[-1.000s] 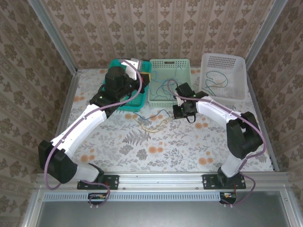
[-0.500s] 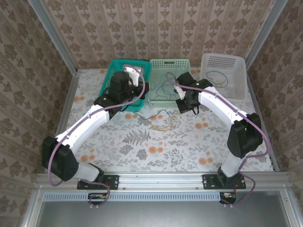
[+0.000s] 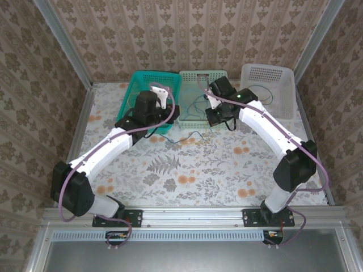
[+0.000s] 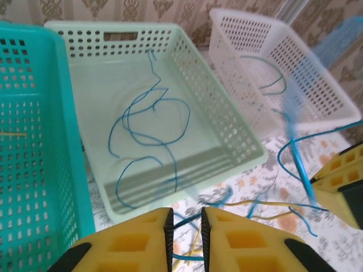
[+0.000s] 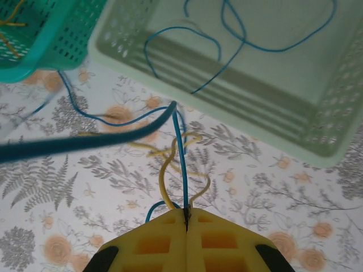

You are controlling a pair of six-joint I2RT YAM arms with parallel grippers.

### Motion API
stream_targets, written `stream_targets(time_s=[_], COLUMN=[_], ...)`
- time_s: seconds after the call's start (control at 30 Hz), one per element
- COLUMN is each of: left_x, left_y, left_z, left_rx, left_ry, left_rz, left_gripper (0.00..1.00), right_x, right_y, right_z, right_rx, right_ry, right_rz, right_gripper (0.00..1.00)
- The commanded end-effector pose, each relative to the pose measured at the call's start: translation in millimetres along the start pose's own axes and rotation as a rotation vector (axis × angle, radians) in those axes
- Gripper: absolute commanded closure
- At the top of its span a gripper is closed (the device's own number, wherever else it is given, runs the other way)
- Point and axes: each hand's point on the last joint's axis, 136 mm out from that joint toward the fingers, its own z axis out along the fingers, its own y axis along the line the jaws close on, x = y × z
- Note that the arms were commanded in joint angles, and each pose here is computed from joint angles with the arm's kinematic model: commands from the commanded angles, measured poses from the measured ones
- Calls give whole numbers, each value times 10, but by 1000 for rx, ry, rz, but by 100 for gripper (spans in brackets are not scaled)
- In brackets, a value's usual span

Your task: Untangle the cables

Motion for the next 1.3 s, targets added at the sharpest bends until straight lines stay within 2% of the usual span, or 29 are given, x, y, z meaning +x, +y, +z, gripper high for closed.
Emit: stream_targets(time_s=[0.0, 0.03, 0.1, 0.17, 0.2, 0.33, 0.5, 0.63, 0.73, 0.83, 0.9, 0.97, 1.07, 1.17, 1.27], left_x=[169, 195, 217, 225, 225, 230, 432, 470, 323, 152, 107, 163, 426, 710, 889], left_y=[47, 50, 71, 86, 84, 11, -192, 56, 334, 453, 391, 288, 39, -374, -688], left_z=[7, -11, -60, -115, -147, -282, -407, -654, -1025, -1351, -1423, -1353, -1084, -802, -596], left_rx=[-53, -72, -113, -147, -156, -189, -175, -308, -460, -505, -454, -384, -228, -74, 0], left_ry=[36, 40, 43, 40, 37, 14, 30, -18, -114, -193, -218, -189, -82, -7, 42], left_rz=[18, 38, 69, 93, 104, 176, 306, 259, 204, 167, 164, 163, 140, 157, 174], left_gripper=[58, 49, 42, 26, 23, 23, 25, 21, 9, 6, 6, 10, 21, 32, 36], right_x=[38, 21, -19, -84, -101, -168, -160, -167, -181, -168, -169, -194, -245, -299, -313], right_y=[133, 157, 180, 217, 233, 283, 261, 252, 248, 243, 242, 267, 297, 339, 333], right_z=[135, 134, 105, 38, 16, -72, -40, -47, -64, -43, -24, -25, -43, -83, -107], right_rx=[-66, -79, -94, -115, -125, -150, -137, -133, -130, -126, -127, -144, -162, -187, -180], right_ry=[9, -3, -23, -52, -58, -74, -67, -72, -76, -71, -72, -84, -105, -117, -108], right_rz=[83, 95, 113, 123, 126, 136, 154, 157, 154, 149, 157, 171, 199, 217, 232], right_gripper=[100, 100, 100, 100, 100, 100, 100, 100, 100, 100, 100, 100, 100, 100, 100])
